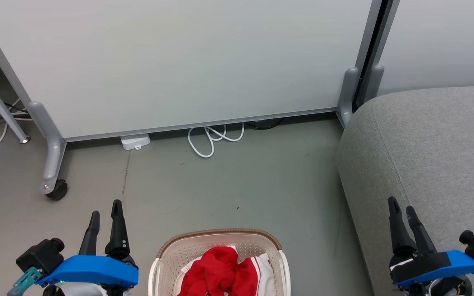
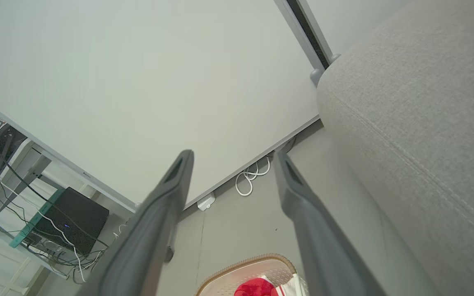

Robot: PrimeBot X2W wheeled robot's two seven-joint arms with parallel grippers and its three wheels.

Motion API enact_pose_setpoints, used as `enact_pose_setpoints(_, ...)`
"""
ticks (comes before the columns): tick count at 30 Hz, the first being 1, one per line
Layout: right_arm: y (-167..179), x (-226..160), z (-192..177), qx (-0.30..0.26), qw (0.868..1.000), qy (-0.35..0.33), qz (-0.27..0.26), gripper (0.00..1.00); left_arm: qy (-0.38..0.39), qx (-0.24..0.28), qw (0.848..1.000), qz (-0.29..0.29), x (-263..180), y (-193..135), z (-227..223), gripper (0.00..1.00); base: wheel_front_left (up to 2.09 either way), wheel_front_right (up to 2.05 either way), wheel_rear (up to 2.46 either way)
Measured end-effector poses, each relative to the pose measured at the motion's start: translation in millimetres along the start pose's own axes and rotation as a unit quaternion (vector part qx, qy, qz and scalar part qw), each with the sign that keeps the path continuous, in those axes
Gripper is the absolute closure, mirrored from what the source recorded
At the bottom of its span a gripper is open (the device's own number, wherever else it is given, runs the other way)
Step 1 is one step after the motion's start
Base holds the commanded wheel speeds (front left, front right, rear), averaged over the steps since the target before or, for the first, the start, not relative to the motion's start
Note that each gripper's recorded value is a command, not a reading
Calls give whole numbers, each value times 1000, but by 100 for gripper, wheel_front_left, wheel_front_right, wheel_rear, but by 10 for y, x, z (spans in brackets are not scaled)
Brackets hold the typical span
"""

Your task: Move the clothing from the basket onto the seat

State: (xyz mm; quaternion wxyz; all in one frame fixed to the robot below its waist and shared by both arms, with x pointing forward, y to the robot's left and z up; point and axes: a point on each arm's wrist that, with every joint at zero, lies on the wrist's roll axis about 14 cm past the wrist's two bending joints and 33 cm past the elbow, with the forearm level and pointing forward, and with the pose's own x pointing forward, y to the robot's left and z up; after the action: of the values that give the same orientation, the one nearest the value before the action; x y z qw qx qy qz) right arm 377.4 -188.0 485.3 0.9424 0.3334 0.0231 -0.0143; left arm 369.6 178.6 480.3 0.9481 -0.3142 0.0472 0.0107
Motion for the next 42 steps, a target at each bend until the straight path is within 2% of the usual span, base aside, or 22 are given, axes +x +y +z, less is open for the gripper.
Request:
enact_pose_setpoints(12,45,-3,-10,-74,997,-2,12,0,-9,70,997,-13,-8,-59,6,0,0,0,0)
enact_pose_setpoints(28,88,-7,-6,-158,987,-8,25,0,-16,143,989,-23,-17,-84,-24,0,0,0,0)
enact_pose_setpoints(42,146,-1,-3,-218,975,-15,40,0,-18,172,985,-25,-39,-66,-68,0,0,0,0)
